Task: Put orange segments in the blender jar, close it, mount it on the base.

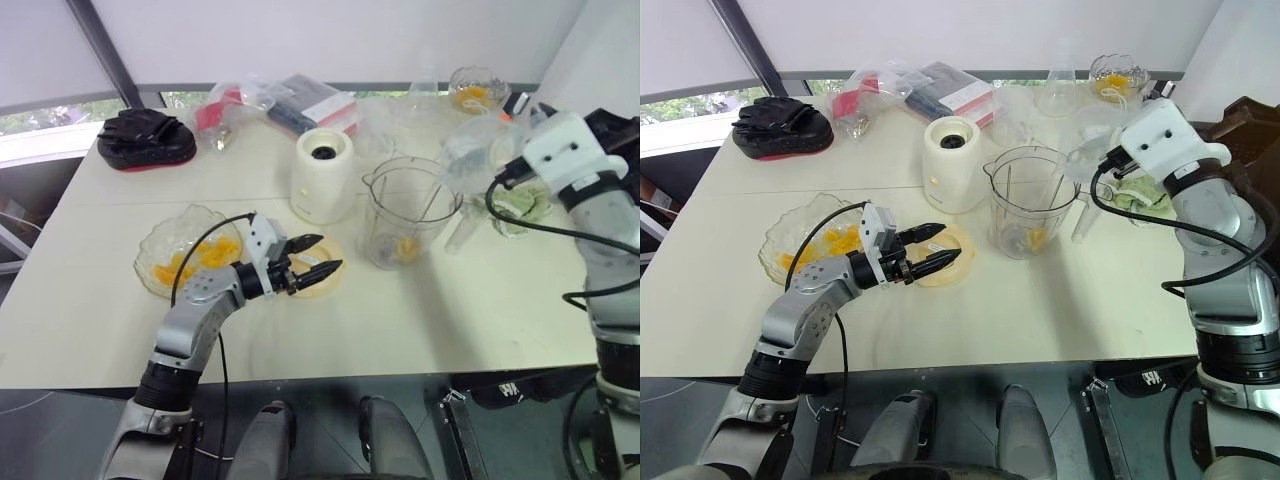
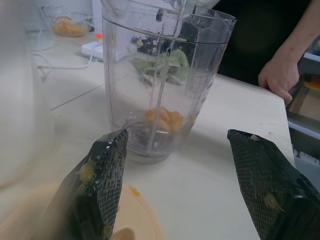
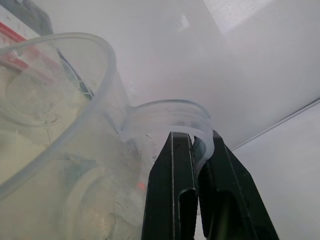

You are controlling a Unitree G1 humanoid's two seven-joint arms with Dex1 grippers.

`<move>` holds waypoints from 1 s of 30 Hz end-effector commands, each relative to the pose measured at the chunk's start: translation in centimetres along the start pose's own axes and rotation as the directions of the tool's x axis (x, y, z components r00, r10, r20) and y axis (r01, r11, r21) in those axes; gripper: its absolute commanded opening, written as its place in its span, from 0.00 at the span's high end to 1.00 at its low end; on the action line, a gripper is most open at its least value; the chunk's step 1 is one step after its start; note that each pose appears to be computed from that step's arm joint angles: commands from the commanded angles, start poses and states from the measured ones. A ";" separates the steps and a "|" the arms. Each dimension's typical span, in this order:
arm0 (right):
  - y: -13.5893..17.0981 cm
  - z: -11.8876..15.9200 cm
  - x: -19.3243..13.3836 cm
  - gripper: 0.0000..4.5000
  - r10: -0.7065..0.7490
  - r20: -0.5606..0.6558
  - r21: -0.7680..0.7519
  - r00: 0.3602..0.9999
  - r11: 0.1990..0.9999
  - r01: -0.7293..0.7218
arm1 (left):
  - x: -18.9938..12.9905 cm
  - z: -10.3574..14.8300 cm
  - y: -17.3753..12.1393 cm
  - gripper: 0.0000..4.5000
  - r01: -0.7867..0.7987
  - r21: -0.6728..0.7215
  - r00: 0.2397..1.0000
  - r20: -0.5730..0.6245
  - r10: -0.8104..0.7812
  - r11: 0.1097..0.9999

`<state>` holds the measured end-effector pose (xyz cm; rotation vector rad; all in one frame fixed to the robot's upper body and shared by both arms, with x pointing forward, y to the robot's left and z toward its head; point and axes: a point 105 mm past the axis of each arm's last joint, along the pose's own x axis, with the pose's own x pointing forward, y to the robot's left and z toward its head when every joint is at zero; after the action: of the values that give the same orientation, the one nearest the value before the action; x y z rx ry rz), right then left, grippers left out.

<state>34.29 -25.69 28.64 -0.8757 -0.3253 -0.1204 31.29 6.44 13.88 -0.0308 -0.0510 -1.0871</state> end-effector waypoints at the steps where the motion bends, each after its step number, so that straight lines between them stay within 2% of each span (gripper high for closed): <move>1: -2.9 0.5 -0.3 0.99 -0.127 -0.021 0.165 0.992 0.978 0.129 | 0.1 1.1 -0.3 0.26 0.012 0.041 0.999 0.029 -0.014 0.999; 7: -3.8 -1.5 -0.9 0.99 -0.182 -0.174 0.456 0.968 0.856 0.243 | 0.0 1.0 -0.3 0.26 0.017 0.038 1.000 0.023 -0.018 0.999; 10: -3.8 -3.0 -1.6 0.99 -0.188 -0.259 0.598 0.947 0.739 0.310 | 0.0 1.0 -0.3 0.26 0.019 0.038 1.000 0.019 -0.020 0.999; 13: -4.0 -4.6 -2.5 0.99 -0.211 -0.337 0.667 0.918 0.635 0.391 | 0.0 1.0 -0.3 0.26 0.023 0.039 1.000 0.015 -0.023 0.999; 14: -4.0 -6.0 -3.2 0.99 -0.225 -0.385 0.692 0.895 0.571 0.441 | 0.0 1.1 -0.3 0.26 0.024 0.040 1.000 0.012 -0.024 0.999; 16: -3.8 -8.6 -4.7 0.99 -0.253 -0.462 0.691 0.850 0.498 0.524 | 0.0 1.1 -0.2 0.26 0.024 0.041 1.000 0.007 -0.025 0.999; 18: -3.5 -10.5 -5.9 0.99 -0.276 -0.503 0.660 0.819 0.489 0.570 | -0.1 1.1 -0.1 0.26 0.022 0.047 1.000 0.004 -0.022 0.999; 21: -2.5 -13.3 -7.9 0.99 -0.309 -0.557 0.639 0.771 0.434 0.636 | -0.2 1.1 -0.1 0.26 0.022 0.049 1.000 0.001 -0.022 0.999; 24: -1.7 -15.4 -9.4 0.99 -0.343 -0.588 0.631 0.733 0.371 0.681 | -0.3 1.0 -0.2 0.26 0.023 0.049 1.000 -0.008 -0.022 0.999; 30: 1.0 -18.2 -11.1 0.99 -0.356 -0.637 0.605 0.684 0.319 0.729 | -0.6 0.5 -0.1 0.26 0.022 0.076 0.999 -0.036 -0.019 0.997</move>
<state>28.48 -39.20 11.96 0.3203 -0.1554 -0.7416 31.35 7.26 13.48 0.0212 -0.0161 -1.0857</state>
